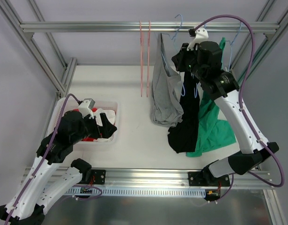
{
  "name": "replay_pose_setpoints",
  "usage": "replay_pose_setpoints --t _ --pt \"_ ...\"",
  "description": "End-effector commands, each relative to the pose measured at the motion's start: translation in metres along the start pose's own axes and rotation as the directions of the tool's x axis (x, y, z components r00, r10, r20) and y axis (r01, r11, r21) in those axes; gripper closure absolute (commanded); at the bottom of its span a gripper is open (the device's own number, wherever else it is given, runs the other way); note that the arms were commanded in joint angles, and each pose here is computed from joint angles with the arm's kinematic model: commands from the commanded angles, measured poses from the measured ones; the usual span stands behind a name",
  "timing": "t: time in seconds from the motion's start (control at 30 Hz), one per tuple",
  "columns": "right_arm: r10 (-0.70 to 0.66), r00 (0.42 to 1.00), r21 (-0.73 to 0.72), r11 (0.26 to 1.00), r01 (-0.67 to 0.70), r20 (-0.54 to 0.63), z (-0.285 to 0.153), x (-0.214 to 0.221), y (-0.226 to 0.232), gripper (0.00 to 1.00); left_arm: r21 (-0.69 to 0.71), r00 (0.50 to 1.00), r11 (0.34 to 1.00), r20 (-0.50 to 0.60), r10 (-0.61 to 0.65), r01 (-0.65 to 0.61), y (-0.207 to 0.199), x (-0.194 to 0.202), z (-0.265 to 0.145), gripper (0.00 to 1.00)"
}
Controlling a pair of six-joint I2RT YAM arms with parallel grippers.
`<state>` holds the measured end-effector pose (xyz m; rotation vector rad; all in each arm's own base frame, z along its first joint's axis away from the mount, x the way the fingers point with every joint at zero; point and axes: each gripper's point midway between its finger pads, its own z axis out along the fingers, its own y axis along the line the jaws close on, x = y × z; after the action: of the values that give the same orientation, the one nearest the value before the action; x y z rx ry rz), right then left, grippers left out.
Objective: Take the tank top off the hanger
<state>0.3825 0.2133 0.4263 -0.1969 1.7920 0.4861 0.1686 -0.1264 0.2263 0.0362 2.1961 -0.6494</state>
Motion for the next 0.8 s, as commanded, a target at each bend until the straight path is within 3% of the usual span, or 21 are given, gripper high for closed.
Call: replay_pose_setpoints --t 0.0,0.13,0.3,0.43,0.6,0.7,0.77 --pt "-0.008 0.985 -0.059 0.998 0.019 0.174 -0.027 -0.045 0.013 1.00 0.189 0.997 0.980 0.063 0.053 -0.064 -0.037 -0.016 -0.015 0.01" --pt "-0.025 0.982 -0.065 0.997 0.038 0.189 -0.042 -0.040 0.011 1.00 0.385 0.989 0.913 0.115 0.096 -0.134 -0.074 -0.022 -0.036 0.01" --pt "-0.012 0.980 -0.098 0.995 0.031 0.196 -0.090 -0.024 0.009 1.00 0.503 0.966 0.836 0.231 0.112 -0.217 -0.103 -0.043 -0.061 0.01" --pt "0.014 0.994 -0.176 0.984 0.006 0.111 -0.131 0.020 0.014 1.00 0.493 0.932 0.832 0.354 0.076 -0.255 -0.114 -0.077 -0.074 0.01" --pt "0.032 0.997 -0.286 0.957 -0.050 -0.066 -0.193 0.077 0.024 1.00 0.486 0.922 0.836 0.384 0.058 -0.255 -0.142 -0.127 -0.061 0.01" --pt "0.074 0.995 -0.327 0.941 -0.091 -0.064 -0.232 0.087 0.028 1.00 0.500 0.902 0.799 0.415 0.117 -0.334 -0.182 -0.137 -0.055 0.01" --pt "0.080 0.996 -0.323 0.942 -0.091 -0.045 -0.253 0.087 0.024 1.00 0.458 0.883 0.811 0.448 0.142 -0.363 -0.206 -0.153 -0.043 0.01"
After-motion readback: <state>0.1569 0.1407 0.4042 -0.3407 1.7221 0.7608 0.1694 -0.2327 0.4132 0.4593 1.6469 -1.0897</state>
